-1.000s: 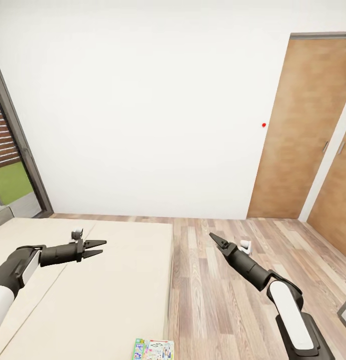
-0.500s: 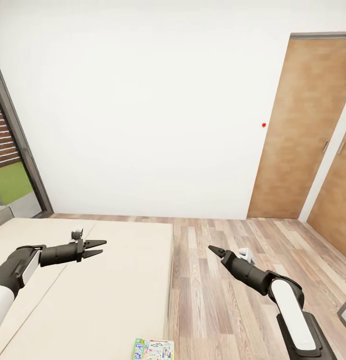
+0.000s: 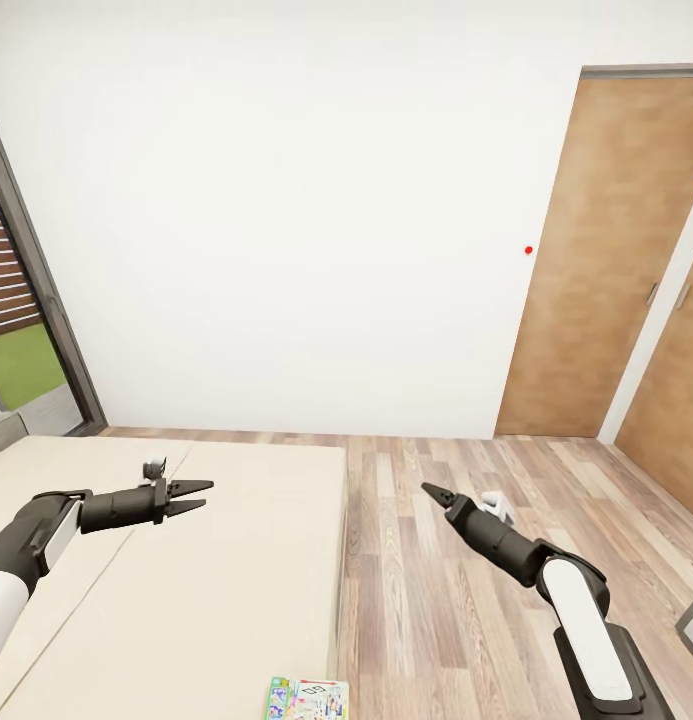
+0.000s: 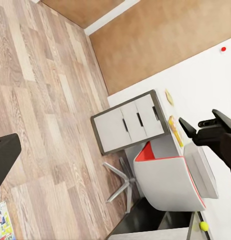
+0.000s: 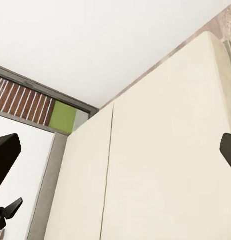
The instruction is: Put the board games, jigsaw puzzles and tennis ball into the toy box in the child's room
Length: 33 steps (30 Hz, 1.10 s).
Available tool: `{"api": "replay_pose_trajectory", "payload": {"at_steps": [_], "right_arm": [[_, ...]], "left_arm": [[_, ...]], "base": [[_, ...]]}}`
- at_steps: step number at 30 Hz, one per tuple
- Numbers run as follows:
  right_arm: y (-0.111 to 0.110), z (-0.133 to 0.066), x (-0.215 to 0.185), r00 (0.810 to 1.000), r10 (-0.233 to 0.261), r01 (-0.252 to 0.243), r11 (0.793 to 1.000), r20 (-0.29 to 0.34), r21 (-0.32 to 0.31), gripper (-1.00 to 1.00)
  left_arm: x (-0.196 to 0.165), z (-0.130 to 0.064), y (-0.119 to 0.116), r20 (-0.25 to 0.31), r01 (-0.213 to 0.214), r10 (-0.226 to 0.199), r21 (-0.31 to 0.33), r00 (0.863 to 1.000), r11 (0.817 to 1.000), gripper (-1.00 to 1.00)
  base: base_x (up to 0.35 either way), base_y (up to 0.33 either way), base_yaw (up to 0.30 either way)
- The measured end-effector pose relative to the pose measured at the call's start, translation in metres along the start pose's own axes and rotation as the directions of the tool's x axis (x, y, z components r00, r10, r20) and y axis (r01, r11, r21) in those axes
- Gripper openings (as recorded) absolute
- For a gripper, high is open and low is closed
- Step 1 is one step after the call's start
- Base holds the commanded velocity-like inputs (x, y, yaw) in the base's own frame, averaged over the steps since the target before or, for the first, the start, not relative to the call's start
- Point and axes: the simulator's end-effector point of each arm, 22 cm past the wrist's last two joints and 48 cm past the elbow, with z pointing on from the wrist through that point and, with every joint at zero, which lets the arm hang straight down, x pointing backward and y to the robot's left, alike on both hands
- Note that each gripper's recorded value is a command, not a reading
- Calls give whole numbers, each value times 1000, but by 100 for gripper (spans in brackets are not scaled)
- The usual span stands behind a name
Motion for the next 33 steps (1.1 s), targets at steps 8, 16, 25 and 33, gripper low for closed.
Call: {"api": "replay_pose_trajectory", "payload": {"at_steps": [8,16,25,33], "right_arm": [[4,0,-2,1000,2,-2,1000,8,-18,100],[12,-1,-2,1000,2,-2,999,11,-47,100],[13,-1,-3,1000,1,-1,999,11,-51,100],[15,-2,-4,1000,-1,2,999,15,-54,100]], "left_arm": [[0,0,0,0,0,0,-1,1000,1000,100],[0,0,0,0,0,0,-1,1000,1000,100],[0,0,-1,1,-1,1,0,1000,1000,100],[-1,-1,-3,3,-6,6,1,1000,1000,100]], "base": [[0,0,0],[0,-103,0],[0,-46,78],[0,-5,237]]}}
